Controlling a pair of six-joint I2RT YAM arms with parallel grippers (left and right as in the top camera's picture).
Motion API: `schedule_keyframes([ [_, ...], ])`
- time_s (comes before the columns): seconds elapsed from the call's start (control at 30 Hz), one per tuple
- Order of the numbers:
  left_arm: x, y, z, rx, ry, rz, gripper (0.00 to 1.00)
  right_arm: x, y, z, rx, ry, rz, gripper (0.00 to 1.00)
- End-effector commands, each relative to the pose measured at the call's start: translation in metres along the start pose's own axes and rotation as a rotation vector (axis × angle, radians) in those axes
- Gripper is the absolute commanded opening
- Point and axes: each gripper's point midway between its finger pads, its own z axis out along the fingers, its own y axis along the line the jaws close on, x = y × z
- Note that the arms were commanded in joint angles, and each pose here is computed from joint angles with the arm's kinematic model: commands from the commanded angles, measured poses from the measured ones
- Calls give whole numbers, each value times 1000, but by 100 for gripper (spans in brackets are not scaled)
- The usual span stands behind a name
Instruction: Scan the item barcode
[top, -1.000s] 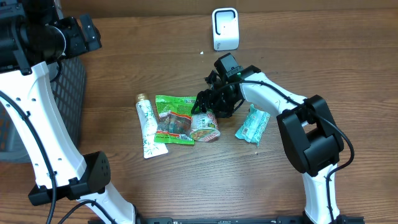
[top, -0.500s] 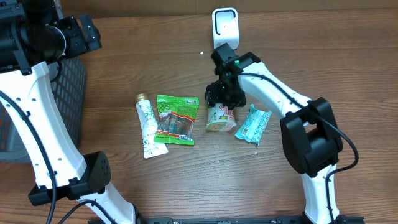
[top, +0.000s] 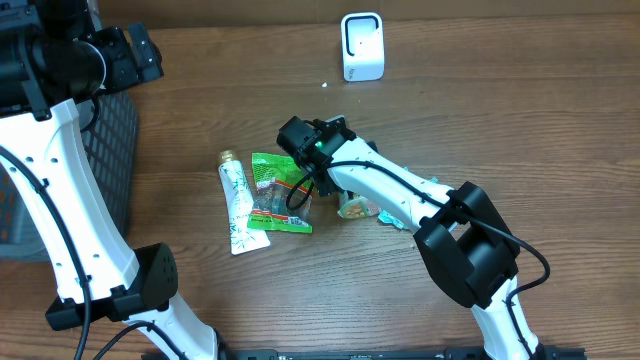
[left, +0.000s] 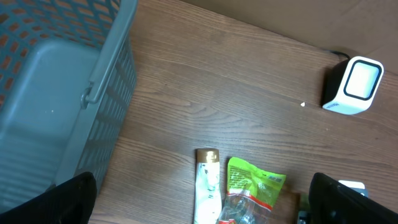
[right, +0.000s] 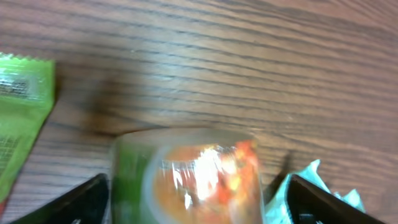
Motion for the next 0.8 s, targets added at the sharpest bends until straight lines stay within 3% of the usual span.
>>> schedule_keyframes([
  [0.0, 0, 3, -1, -13, -3, -16, 100, -14, -10, -9, 1, -43, 61, 100],
  [0.2, 0, 3, -1, -13, -3, -16, 100, -16, -4, -10, -152, 39, 116, 100],
  [0.5, 0, 3, -1, -13, -3, -16, 100, -69, -48, -65, -513, 107, 223, 100],
  [0.77, 0, 3, -1, -13, -3, -16, 100, -36, -57, -53, -997, 280, 137, 100],
])
